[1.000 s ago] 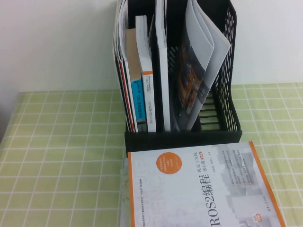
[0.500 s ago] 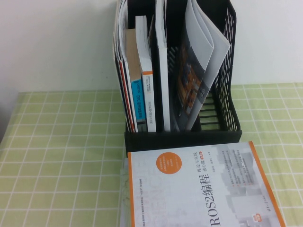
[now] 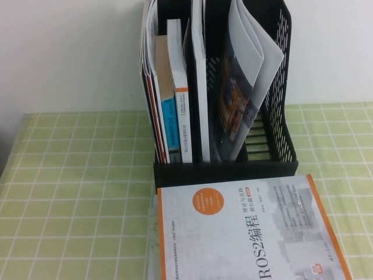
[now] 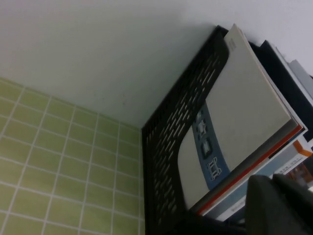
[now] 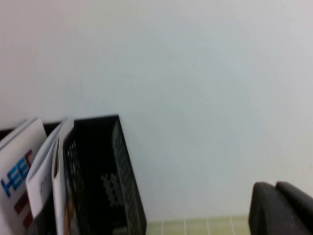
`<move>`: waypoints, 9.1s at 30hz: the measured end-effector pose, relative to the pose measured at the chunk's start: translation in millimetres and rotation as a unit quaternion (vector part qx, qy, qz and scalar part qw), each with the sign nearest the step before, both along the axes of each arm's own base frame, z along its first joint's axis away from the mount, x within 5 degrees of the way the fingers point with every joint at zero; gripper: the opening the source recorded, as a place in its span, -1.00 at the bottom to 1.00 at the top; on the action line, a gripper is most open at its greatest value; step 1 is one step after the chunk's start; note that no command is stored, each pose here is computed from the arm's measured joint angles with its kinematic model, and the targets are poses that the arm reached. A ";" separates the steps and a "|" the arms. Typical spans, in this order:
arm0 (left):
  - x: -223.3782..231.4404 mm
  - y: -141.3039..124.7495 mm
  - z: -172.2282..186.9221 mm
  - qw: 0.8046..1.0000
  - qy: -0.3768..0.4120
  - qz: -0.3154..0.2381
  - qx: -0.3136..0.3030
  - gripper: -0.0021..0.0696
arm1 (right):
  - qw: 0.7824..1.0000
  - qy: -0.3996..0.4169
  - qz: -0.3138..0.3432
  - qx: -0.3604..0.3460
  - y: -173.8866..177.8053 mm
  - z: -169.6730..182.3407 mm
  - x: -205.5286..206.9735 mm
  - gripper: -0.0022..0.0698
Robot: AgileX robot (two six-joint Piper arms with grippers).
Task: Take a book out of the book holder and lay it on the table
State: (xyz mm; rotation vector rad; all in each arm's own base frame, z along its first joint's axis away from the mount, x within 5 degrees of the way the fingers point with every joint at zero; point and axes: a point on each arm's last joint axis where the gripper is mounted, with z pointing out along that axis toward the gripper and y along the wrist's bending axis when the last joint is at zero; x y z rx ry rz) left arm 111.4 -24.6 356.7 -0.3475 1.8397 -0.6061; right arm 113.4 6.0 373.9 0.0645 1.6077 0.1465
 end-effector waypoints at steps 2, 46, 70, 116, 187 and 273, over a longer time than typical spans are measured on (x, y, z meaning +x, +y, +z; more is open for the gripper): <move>4.2 -1.0 -1.7 1.000 0.007 -0.002 -0.003 -0.95 | 0.999 0.036 0.010 0.010 2.3 -9.6 0.9 -0.94; 234.4 -249.6 18.7 0.780 -0.136 -0.469 0.391 -0.95 | 0.947 0.241 0.212 -0.022 101.7 -98.8 151.9 0.22; 246.6 -237.3 15.6 0.797 -0.089 -0.412 0.432 -0.95 | 0.946 0.191 0.262 0.001 151.8 -99.3 256.7 0.19; 54.8 -86.8 141.8 0.898 -0.077 -0.270 0.339 -0.95 | 0.804 -0.004 0.585 -0.103 119.6 92.2 58.6 -0.91; -25.7 -21.0 37.8 0.951 0.018 -0.190 0.242 -0.95 | 0.588 0.269 0.424 -0.634 295.2 -147.0 19.3 0.31; -39.8 -46.3 -75.1 0.919 -0.084 -0.331 0.198 -0.95 | 0.814 0.238 0.385 -0.364 131.9 -66.0 -27.6 -0.94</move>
